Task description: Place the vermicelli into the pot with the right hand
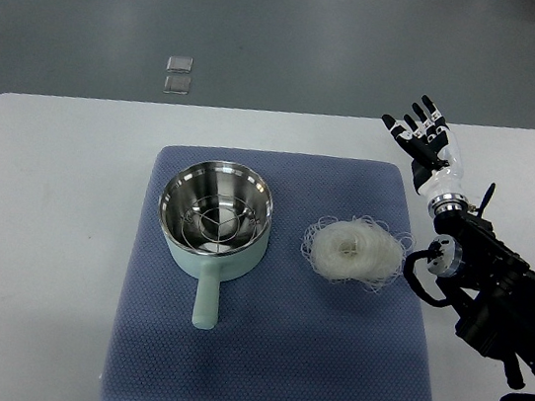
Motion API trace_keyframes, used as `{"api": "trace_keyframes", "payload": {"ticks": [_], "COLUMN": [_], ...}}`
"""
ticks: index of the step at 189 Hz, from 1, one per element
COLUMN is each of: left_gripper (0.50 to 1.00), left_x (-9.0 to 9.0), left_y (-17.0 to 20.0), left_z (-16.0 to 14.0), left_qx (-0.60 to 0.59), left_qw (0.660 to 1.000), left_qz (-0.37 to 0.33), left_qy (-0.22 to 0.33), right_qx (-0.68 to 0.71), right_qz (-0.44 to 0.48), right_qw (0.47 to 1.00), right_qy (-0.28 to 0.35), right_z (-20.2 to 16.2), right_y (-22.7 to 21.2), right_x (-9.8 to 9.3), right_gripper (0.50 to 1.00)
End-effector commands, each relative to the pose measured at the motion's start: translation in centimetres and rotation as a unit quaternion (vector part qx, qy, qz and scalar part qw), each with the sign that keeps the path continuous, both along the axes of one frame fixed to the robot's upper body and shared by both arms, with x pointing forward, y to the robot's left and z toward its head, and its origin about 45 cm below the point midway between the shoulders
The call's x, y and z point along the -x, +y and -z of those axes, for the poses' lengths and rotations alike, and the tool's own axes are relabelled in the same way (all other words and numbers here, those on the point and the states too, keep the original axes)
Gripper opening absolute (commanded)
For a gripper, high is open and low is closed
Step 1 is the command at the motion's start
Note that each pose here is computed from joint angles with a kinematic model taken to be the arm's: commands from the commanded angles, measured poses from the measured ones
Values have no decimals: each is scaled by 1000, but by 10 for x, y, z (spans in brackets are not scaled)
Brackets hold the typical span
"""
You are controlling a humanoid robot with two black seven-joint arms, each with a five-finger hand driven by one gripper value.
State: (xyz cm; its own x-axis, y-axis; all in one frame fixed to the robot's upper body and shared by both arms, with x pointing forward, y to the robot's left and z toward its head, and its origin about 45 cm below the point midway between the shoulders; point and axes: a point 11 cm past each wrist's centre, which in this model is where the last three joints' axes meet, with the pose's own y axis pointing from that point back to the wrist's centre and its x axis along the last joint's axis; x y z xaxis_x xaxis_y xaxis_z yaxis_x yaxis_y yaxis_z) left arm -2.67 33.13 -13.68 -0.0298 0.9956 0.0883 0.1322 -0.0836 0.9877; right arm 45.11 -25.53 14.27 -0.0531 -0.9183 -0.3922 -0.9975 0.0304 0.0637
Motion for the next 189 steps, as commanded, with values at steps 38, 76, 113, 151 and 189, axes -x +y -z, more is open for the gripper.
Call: {"api": "trace_keyframes", "payload": {"ticks": [38,76,113,151,189], "left_gripper": [1000,1000,1000,1000,1000], "left_x": [0,-1,-1,-3,-3], "left_y": [0,0,0,0,0], "left_z": [0,0,0,0,0], "left_qx": [0,0,0,0,0], "left_qw": [1000,1000,1000,1000,1000], "left_qz": [-1,0,0,0,1], "left_qy": [0,-1,-1,-2,-2], "right_qx": [7,40,207,371,492], "right_qz": [4,-24,-115,-244,-385], "right_qw": [1000,998,966,883,758], "right_qy": [-11,-46,-103,-155,-185], "right_z": [-12,-40,-76,-108,-127], "right_y": [-8,-11,-13,-8,10], "right_x": [-6,-18,-22,-16,5], "right_gripper": [928,928,928,928,928]}}
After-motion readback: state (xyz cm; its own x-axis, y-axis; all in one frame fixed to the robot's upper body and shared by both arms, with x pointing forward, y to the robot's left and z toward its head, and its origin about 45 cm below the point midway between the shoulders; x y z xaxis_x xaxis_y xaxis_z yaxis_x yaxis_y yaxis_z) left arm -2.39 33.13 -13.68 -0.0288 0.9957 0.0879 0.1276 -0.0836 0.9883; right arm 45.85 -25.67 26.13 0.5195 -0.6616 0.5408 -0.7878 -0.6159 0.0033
